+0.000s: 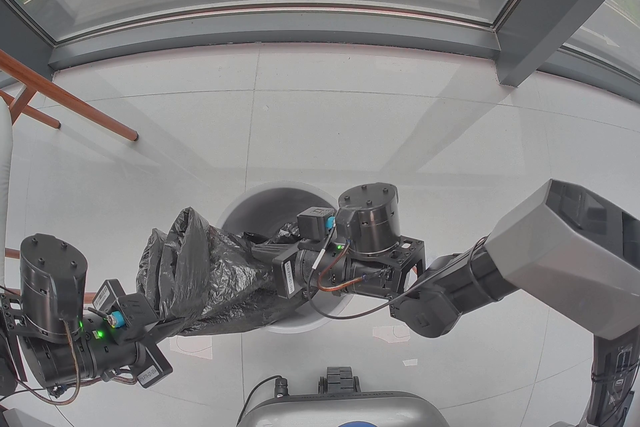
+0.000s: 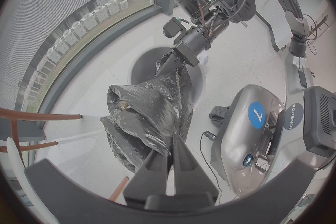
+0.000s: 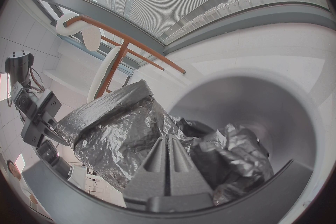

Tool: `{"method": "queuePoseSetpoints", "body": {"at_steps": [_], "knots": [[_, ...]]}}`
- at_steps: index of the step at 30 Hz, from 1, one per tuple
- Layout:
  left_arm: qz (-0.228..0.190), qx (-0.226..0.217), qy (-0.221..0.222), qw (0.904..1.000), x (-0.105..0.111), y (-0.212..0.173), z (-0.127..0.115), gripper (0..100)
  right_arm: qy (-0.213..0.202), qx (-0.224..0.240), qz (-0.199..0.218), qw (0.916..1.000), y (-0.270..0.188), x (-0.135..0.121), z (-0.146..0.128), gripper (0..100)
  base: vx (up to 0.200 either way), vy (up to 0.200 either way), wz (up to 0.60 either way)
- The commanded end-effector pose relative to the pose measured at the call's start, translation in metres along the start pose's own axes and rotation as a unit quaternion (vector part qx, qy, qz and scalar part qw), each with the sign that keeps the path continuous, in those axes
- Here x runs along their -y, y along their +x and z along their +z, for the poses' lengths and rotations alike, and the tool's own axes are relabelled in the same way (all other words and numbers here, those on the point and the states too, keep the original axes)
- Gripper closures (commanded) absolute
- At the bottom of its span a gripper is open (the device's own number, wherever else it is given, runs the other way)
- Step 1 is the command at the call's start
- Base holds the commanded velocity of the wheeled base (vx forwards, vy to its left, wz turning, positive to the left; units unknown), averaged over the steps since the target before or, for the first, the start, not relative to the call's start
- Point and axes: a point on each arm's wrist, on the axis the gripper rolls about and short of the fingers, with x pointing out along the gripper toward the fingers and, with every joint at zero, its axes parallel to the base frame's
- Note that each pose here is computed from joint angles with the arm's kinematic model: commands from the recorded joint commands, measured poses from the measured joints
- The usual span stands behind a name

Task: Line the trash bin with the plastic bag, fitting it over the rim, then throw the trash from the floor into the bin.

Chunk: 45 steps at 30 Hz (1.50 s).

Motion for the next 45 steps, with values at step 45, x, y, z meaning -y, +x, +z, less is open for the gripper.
{"method": "queuePoseSetpoints", "body": {"at_steps": [45], "knots": [[-0.091,0.067,0.529,0.8410,0.001,0.048,0.045,100,0.041,-0.114,-0.006,0.9926,-0.109,-0.061,0.090,100,0.000,0.000,0.00]]}}
